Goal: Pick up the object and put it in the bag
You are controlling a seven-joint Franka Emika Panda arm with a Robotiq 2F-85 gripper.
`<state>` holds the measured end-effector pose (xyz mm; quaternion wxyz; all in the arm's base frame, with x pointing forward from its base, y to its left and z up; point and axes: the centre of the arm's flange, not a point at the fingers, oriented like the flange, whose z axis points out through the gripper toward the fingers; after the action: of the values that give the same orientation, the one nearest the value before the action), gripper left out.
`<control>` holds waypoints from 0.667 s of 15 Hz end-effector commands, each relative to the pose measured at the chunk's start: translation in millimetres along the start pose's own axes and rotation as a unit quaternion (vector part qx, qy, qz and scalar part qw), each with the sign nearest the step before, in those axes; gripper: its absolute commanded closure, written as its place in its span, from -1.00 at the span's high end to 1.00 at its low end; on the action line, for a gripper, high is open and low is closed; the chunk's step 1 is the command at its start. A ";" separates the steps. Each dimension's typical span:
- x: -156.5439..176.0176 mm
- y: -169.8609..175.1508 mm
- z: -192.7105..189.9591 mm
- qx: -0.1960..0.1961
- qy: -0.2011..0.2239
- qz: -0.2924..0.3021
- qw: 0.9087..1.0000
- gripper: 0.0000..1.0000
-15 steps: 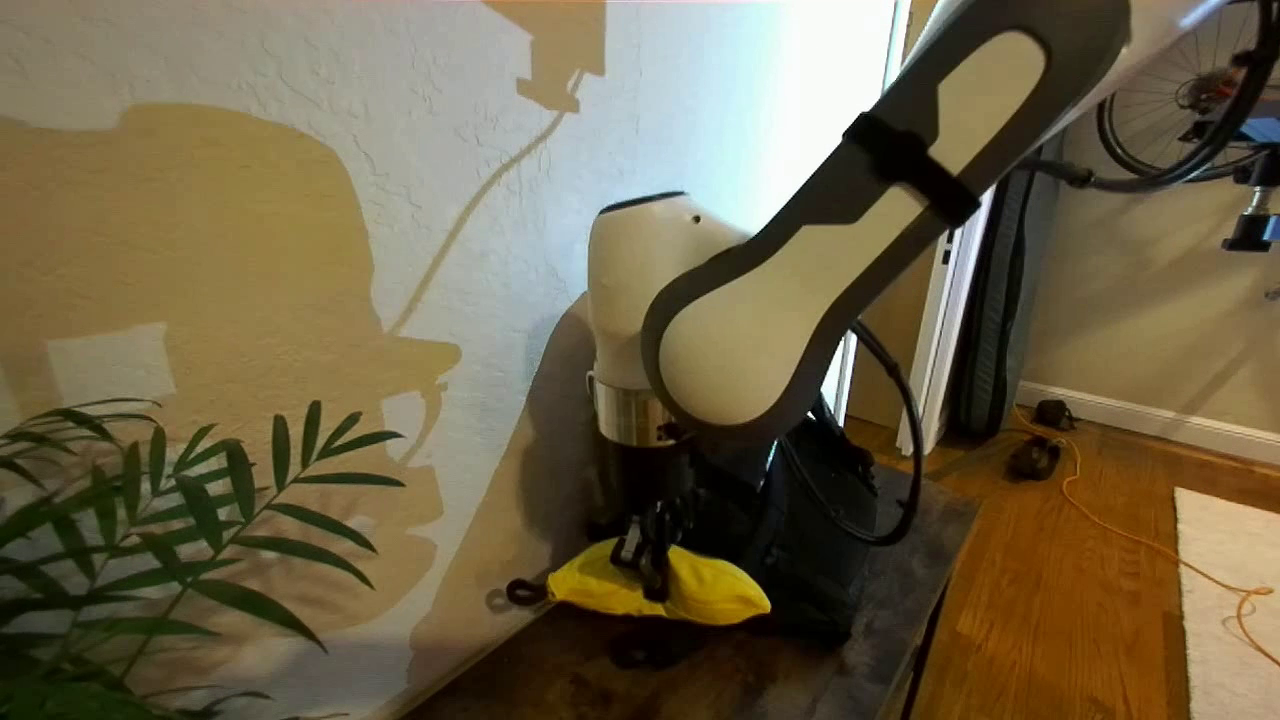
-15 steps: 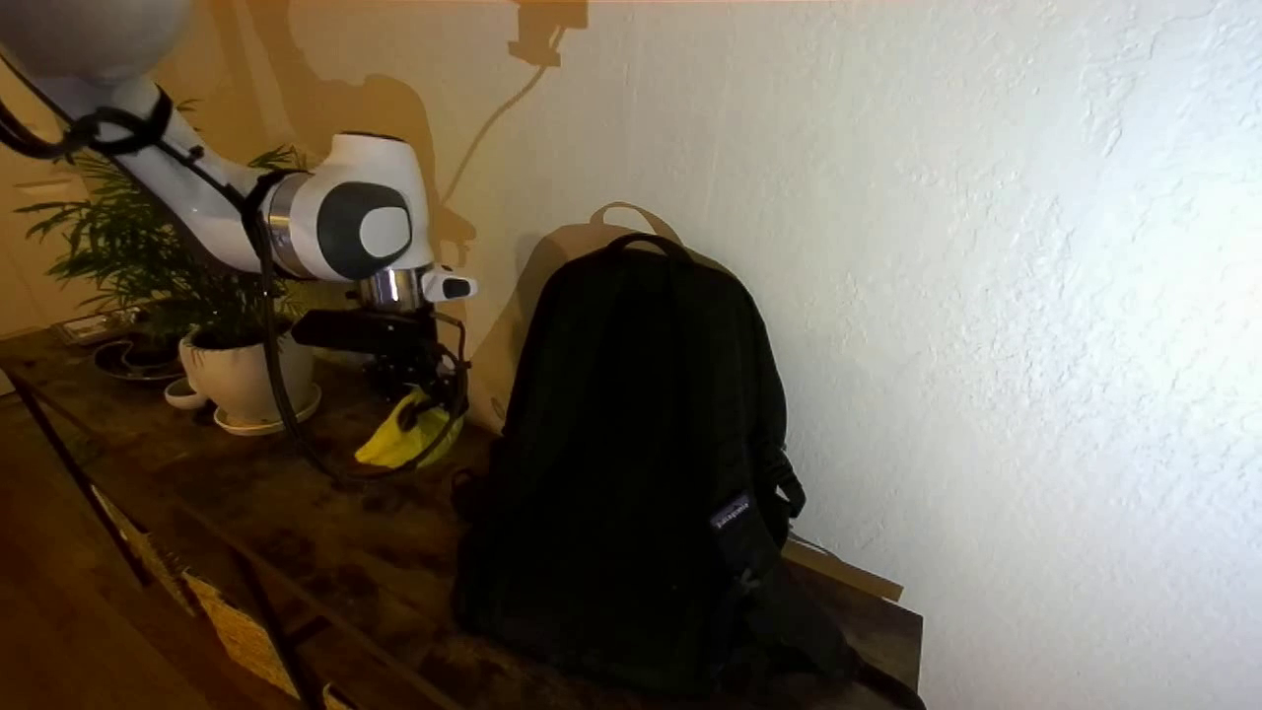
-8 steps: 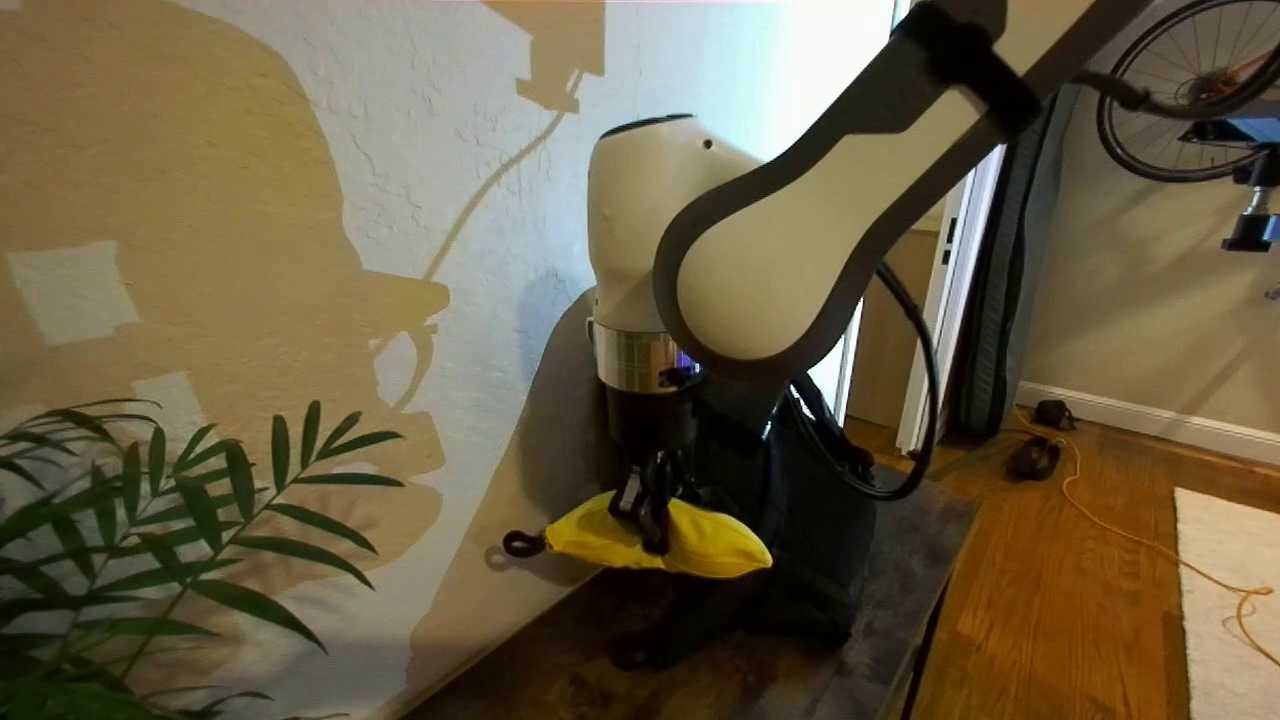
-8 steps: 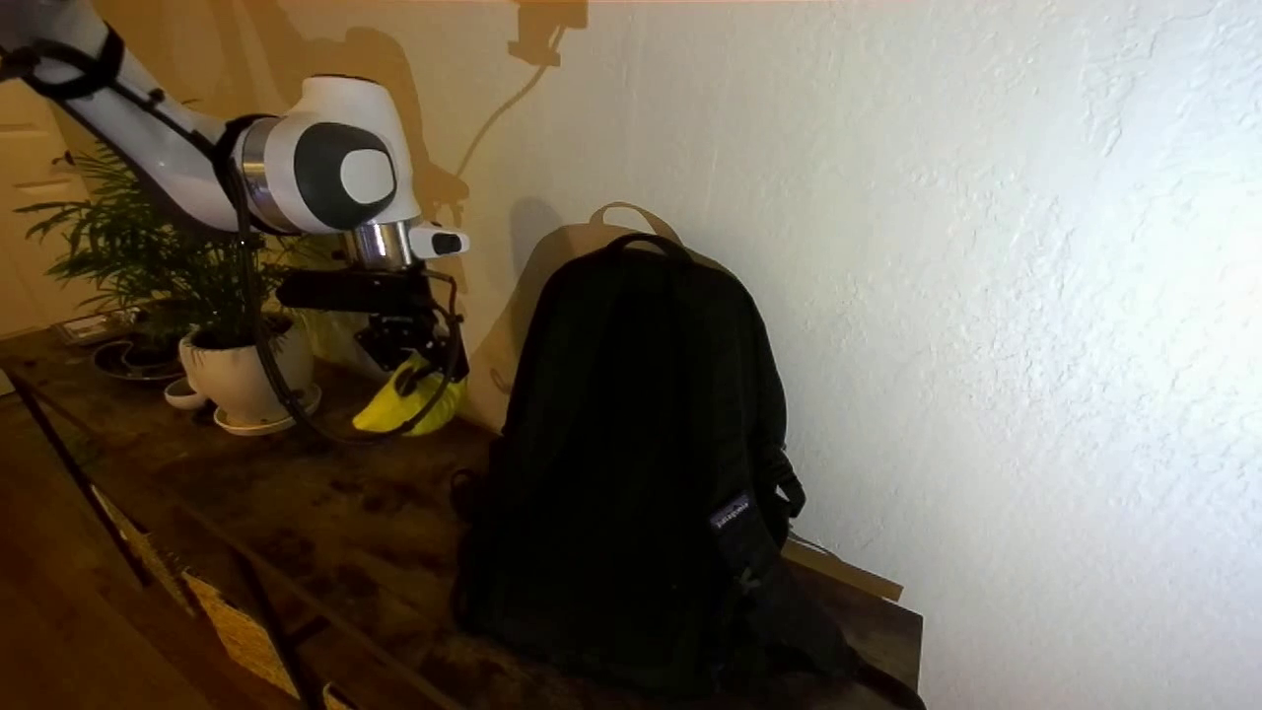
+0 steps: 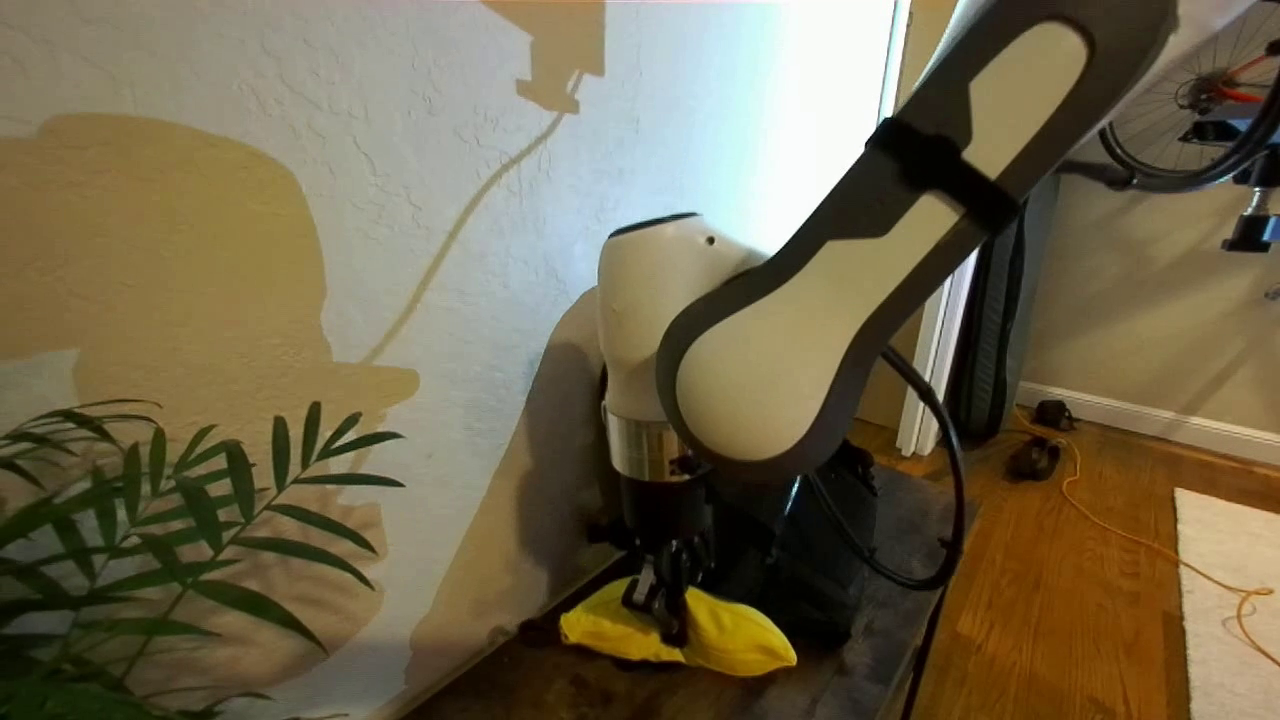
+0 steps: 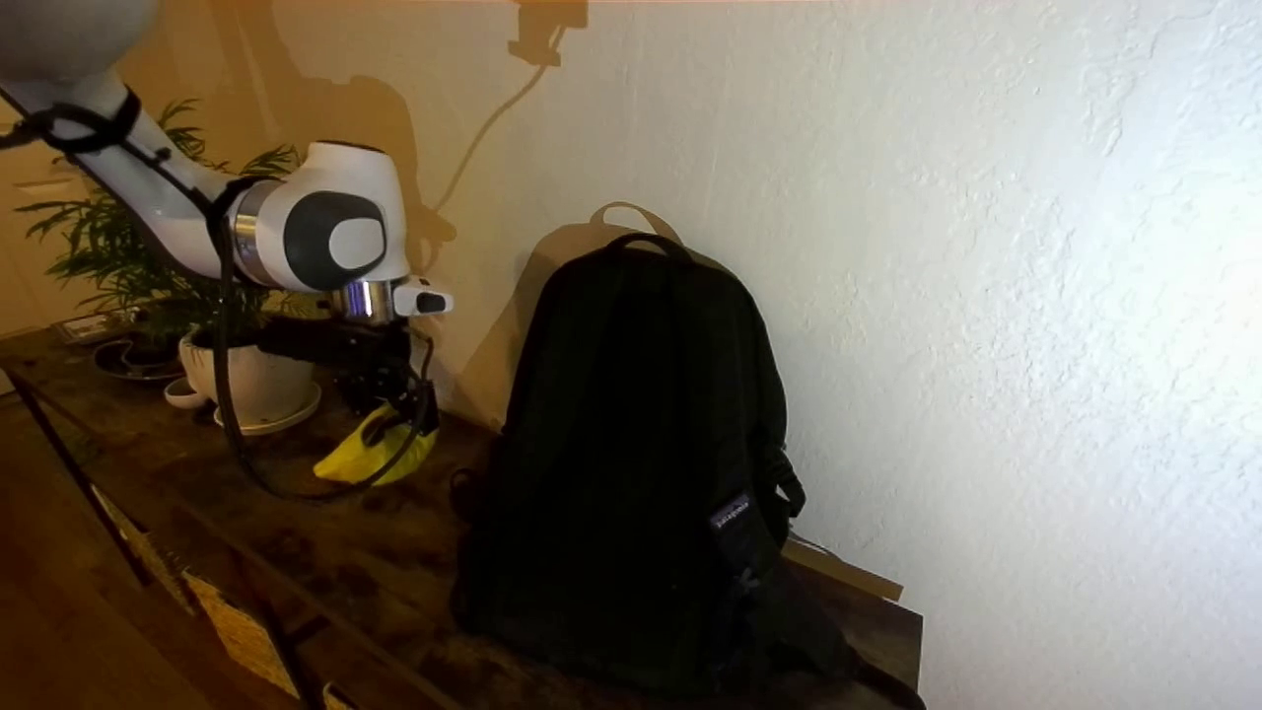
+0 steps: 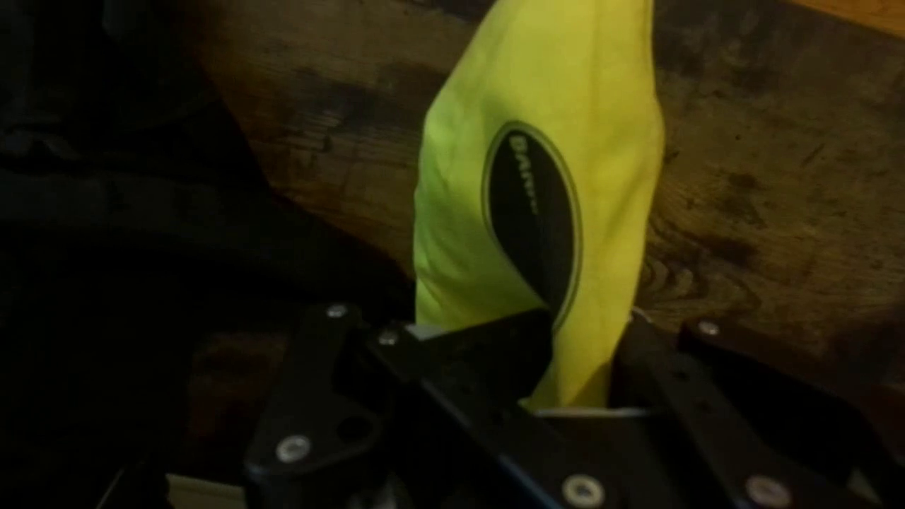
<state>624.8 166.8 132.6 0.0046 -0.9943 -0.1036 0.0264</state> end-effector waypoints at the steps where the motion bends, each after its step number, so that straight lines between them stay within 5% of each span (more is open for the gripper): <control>1: 0.6 -3.5 26.9 0.013 0.005 0.007 1.000 -0.88; 10: 9.9 -15.3 73.2 0.027 -0.012 -0.001 1.000 -0.88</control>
<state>620.9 182.1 55.1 0.0202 -0.9933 -0.1028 0.0481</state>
